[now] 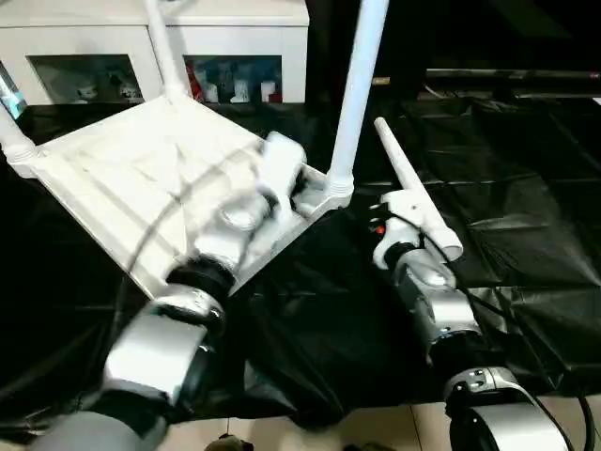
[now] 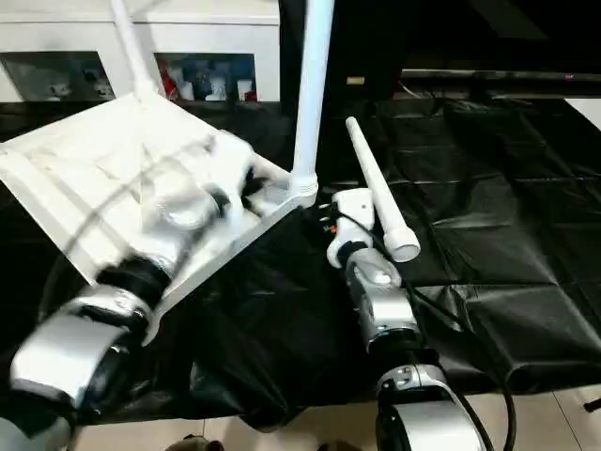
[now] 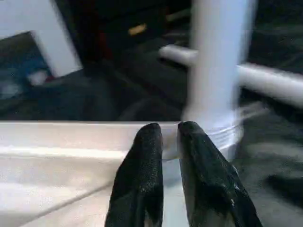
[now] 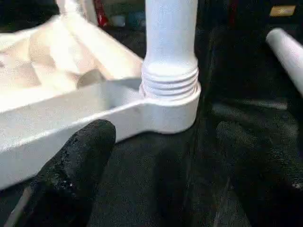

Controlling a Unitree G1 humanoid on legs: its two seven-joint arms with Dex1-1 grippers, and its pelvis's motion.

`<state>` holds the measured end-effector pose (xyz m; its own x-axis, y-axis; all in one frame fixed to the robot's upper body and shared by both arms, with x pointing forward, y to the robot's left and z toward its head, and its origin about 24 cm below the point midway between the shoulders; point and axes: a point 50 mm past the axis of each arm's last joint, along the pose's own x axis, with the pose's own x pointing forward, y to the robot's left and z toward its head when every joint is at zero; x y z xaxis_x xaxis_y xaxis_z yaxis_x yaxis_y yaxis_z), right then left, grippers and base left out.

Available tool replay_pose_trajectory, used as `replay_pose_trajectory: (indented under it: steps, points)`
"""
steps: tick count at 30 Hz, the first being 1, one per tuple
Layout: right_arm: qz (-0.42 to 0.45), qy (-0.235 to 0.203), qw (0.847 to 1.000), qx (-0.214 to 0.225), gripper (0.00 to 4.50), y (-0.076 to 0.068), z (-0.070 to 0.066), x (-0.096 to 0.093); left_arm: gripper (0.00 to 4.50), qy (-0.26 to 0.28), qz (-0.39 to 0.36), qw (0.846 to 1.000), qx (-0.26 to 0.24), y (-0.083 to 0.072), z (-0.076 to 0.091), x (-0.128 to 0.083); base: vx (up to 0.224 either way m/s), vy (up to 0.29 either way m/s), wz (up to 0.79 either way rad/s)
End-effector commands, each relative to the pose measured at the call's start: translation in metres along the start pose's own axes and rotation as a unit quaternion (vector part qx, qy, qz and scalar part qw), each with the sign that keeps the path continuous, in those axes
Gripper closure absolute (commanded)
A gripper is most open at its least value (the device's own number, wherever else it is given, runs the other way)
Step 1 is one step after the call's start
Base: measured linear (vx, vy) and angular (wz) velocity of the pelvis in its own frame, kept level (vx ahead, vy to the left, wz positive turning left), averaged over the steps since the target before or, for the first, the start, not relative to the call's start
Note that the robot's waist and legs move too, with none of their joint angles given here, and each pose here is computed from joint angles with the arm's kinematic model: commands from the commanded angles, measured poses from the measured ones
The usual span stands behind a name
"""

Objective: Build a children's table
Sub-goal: Rotate table base

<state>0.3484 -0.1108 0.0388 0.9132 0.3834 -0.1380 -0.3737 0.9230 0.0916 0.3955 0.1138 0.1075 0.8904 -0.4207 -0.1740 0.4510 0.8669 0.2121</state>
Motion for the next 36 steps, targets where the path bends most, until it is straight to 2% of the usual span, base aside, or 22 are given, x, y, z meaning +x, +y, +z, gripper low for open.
replay_pose_trajectory:
  steps: [1, 3, 4, 7, 9, 11, 13, 14, 15, 17, 19, 20, 21, 22, 25, 27, 30, 31, 33, 34, 35, 36]
  points:
    - [0.012, 0.017, 1.000, -0.008, 0.61, 0.004, -0.002, 0.003, 3.74, 0.034, 0.044, 0.998, 0.007, 0.022, -0.015, -0.013, 0.000, 0.000, 0.00]
    - [0.014, 0.023, 1.000, -0.010, 0.61, 0.007, -0.003, 0.004, 3.74, 0.047, 0.071, 0.996, 0.013, 0.036, -0.021, -0.024, 0.000, 0.000, 0.00]
    - [0.014, 0.023, 1.000, -0.010, 0.61, 0.007, -0.003, 0.004, 3.74, 0.047, 0.071, 0.996, 0.013, 0.036, -0.021, -0.024, 0.000, 0.000, 0.00]
    - [0.031, 0.045, 0.998, -0.016, 0.61, 0.017, -0.005, 0.011, 3.74, 0.075, 0.181, 0.979, 0.053, 0.080, -0.029, -0.067, 0.000, 0.000, 0.00]
    - [0.040, 0.054, 0.998, -0.021, 0.61, 0.022, -0.005, 0.014, 3.74, 0.095, 0.234, 0.964, 0.084, 0.098, -0.034, -0.093, 0.000, 0.000, 0.00]
    - [0.043, 0.057, 0.997, -0.023, 0.61, 0.024, -0.004, 0.016, 3.74, 0.102, 0.265, 0.955, 0.090, 0.105, -0.036, -0.109, 0.000, 0.000, 0.00]
    - [0.047, 0.058, 0.997, -0.024, 0.61, 0.028, -0.001, 0.020, 3.74, 0.121, 0.311, 0.938, 0.095, 0.112, -0.042, -0.135, 0.000, 0.000, 0.00]
    - [0.048, 0.057, 0.997, -0.023, 0.61, 0.028, -0.001, 0.020, 3.74, 0.123, 0.315, 0.936, 0.095, 0.113, -0.042, -0.137, 0.000, 0.000, 0.00]
    - [0.055, 0.059, 0.996, -0.024, 0.61, 0.031, 0.001, 0.022, 3.74, 0.145, 0.344, 0.923, 0.093, 0.116, -0.050, -0.154, 0.000, 0.000, 0.00]
    - [0.060, 0.061, 0.996, -0.025, 0.61, 0.033, 0.001, 0.023, 3.74, 0.158, 0.352, 0.918, 0.094, 0.117, -0.054, -0.160, 0.000, 0.000, 0.00]
    - [0.065, 0.066, 0.995, -0.028, 0.61, 0.034, 0.000, 0.024, 3.74, 0.174, 0.353, 0.915, 0.092, 0.116, -0.059, -0.165, 0.000, 0.000, 0.00]
    - [0.077, 0.078, 0.993, -0.033, 0.61, 0.038, -0.003, 0.025, 3.74, 0.223, 0.321, 0.917, 0.078, 0.107, -0.076, -0.172, 0.000, 0.000, 0.00]
    - [0.078, 0.079, 0.993, -0.034, 0.61, 0.038, -0.004, 0.025, 3.74, 0.227, 0.317, 0.918, 0.076, 0.106, -0.078, -0.173, 0.000, 0.000, 0.00]
    - [0.085, 0.087, 0.992, -0.035, 0.61, 0.040, -0.006, 0.025, 3.74, 0.253, 0.287, 0.922, 0.059, 0.098, -0.086, -0.176, 0.000, 0.000, 0.00]
    - [0.086, 0.090, 0.991, -0.038, 0.61, 0.042, -0.004, 0.028, 3.74, 0.284, 0.199, 0.938, 0.023, 0.075, -0.092, -0.176, 0.000, 0.000, 0.00]
    - [0.086, 0.090, 0.991, -0.038, 0.61, 0.042, -0.003, 0.029, 3.74, 0.285, 0.180, 0.941, 0.016, 0.070, -0.092, -0.175, 0.000, 0.000, 0.00]
    - [0.089, 0.089, 0.991, -0.036, 0.61, 0.041, -0.001, 0.030, 3.74, 0.293, 0.093, 0.951, -0.004, 0.051, -0.089, -0.172, 0.000, 0.000, 0.00]
    - [0.090, 0.089, 0.991, -0.035, 0.61, 0.040, 0.000, 0.029, 3.74, 0.287, 0.052, 0.957, -0.005, 0.043, -0.085, -0.171, 0.000, 0.000, 0.00]
    - [0.091, 0.089, 0.991, -0.034, 0.61, 0.039, 0.000, 0.029, 3.74, 0.278, 0.018, 0.960, -0.007, 0.037, -0.082, -0.169, 0.000, 0.000, 0.00]
    - [0.089, 0.087, 0.992, -0.030, 0.61, 0.033, 0.000, 0.027, 3.74, 0.260, -0.040, 0.964, -0.022, 0.024, -0.076, -0.166, 0.000, 0.000, 0.00]
    - [0.089, 0.087, 0.992, -0.030, 0.61, 0.033, 0.000, 0.027, 3.74, 0.259, -0.042, 0.965, -0.022, 0.023, -0.076, -0.166, 0.000, 0.000, 0.00]
    - [0.084, 0.084, 0.993, -0.026, 0.61, 0.027, 0.000, 0.024, 3.74, 0.242, -0.077, 0.967, -0.026, 0.016, -0.071, -0.161, 0.000, 0.000, 0.00]
